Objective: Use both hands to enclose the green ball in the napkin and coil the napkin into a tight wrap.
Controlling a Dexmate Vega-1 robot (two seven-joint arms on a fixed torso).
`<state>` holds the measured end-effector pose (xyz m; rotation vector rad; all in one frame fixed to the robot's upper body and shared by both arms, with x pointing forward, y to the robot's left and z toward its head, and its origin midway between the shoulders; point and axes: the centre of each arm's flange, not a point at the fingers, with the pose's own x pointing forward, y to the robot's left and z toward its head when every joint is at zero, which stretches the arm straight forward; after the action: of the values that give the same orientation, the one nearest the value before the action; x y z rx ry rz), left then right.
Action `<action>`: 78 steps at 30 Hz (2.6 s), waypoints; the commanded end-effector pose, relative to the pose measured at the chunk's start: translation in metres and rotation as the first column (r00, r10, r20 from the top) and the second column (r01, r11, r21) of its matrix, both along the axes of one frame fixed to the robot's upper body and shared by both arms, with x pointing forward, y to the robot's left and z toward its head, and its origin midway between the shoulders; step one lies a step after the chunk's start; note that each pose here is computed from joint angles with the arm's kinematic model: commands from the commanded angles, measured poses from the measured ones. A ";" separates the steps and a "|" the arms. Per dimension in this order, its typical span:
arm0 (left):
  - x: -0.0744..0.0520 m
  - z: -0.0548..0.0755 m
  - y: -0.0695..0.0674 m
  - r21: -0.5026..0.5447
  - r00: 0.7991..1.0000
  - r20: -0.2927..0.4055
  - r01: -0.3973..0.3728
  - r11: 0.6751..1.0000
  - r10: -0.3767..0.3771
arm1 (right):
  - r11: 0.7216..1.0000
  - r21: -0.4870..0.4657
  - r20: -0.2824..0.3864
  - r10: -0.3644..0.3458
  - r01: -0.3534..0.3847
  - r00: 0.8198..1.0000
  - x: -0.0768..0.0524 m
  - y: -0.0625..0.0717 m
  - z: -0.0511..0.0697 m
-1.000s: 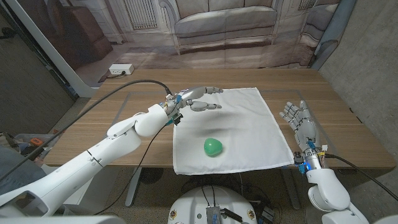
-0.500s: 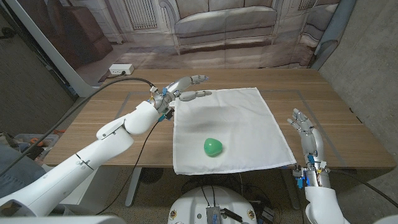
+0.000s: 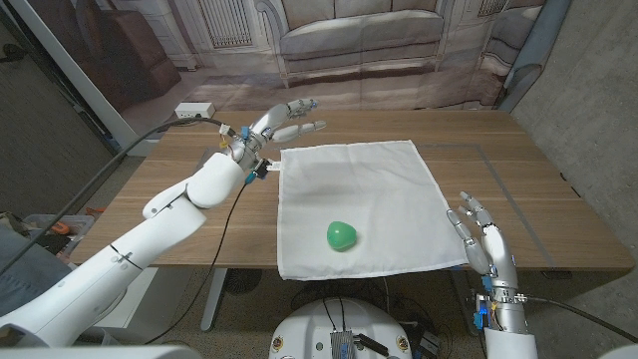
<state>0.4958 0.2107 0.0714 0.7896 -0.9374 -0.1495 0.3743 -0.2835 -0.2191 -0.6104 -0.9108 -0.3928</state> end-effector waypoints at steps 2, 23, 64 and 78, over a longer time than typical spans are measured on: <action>0.001 0.011 0.005 -0.062 0.999 -0.021 0.043 0.997 -0.044 | 0.987 -0.148 -0.085 -0.075 0.062 0.994 -0.020 0.004 -0.035; 0.002 -0.001 0.007 -0.065 0.999 -0.043 -0.002 0.998 0.000 | 0.872 -0.434 -0.055 -0.278 0.228 0.959 -0.017 0.019 -0.059; -0.006 -0.033 0.022 -0.129 0.992 -0.124 -0.022 0.991 0.006 | 0.706 -0.625 0.041 -0.397 0.334 0.917 0.014 0.008 -0.082; -0.008 -0.036 0.015 -0.118 0.992 -0.125 -0.015 0.993 0.000 | 0.687 -0.650 0.006 -0.424 0.326 0.906 0.021 0.002 -0.095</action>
<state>0.4899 0.2296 0.0387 0.6650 -0.8184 -0.1249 0.3893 -0.2764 -0.3039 -1.4376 -0.8016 -0.4020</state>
